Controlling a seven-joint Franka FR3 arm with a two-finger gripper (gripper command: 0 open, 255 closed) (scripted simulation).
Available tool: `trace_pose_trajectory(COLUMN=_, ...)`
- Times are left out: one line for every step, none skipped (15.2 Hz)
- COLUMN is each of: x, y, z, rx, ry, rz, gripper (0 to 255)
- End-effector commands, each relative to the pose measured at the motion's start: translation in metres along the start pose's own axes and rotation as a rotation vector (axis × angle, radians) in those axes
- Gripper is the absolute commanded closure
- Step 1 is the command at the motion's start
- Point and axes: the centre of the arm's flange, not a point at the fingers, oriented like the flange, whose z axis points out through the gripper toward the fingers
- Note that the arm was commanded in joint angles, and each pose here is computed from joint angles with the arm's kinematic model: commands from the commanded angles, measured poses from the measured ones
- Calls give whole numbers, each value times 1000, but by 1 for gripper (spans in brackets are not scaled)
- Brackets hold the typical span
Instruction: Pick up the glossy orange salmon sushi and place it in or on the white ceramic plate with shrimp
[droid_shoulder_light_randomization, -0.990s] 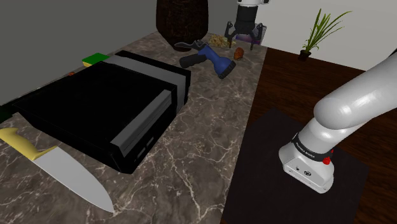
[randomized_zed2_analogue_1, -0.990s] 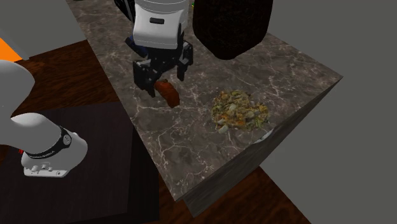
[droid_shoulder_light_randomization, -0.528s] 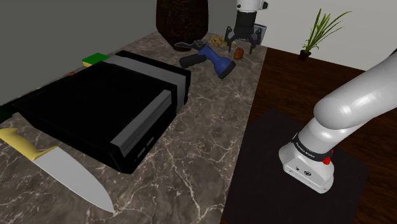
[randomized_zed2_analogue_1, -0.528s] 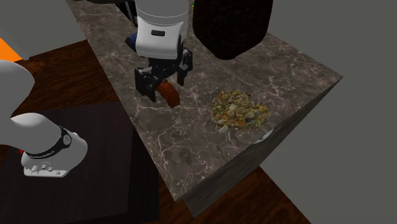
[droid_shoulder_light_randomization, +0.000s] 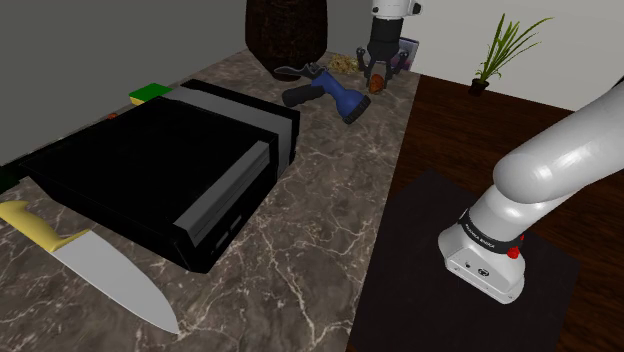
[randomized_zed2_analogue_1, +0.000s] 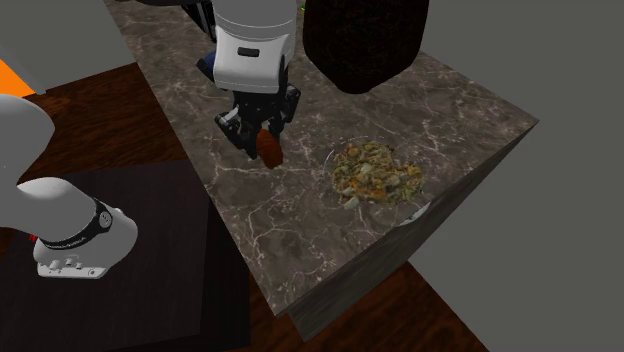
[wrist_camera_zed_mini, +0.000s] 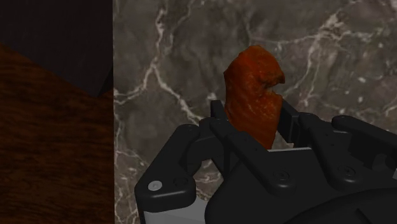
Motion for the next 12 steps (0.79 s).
trace_pose_trajectory(x=0, y=0, z=0, rx=0, ry=0, rz=0, gripper=255)
trace_pose_trajectory(x=0, y=0, z=0, rx=0, ry=0, rz=0, gripper=255)
trace_pose_trajectory(x=0, y=0, z=0, rx=0, ry=0, rz=0, gripper=255)
trace_pose_trajectory(x=0, y=0, z=0, rx=0, ry=0, rz=0, gripper=255)
trace_pose_trajectory(x=0, y=0, z=0, rx=0, ry=0, rz=0, gripper=255)
trace_pose_trajectory(x=0, y=1, z=-5, rx=0, ry=0, rz=0, gripper=255)
trace_pose_trajectory(x=-1, y=1, z=-10, rx=0, ry=0, rz=0, gripper=255)
trace_pose_trajectory(x=-1, y=2, z=-16, rx=0, ry=0, rz=0, gripper=255)
trace_pose_trajectory(x=-1, y=2, z=-21, rx=0, ry=0, rz=0, gripper=255)
trace_pose_trajectory(x=-2, y=3, z=-26, rx=0, ry=0, rz=0, gripper=255)
trace_pose_trajectory(x=-2, y=3, z=-31, rx=0, ry=0, rz=0, gripper=255)
trace_pose_trajectory(x=-2, y=4, z=-37, rx=0, ry=0, rz=0, gripper=255)
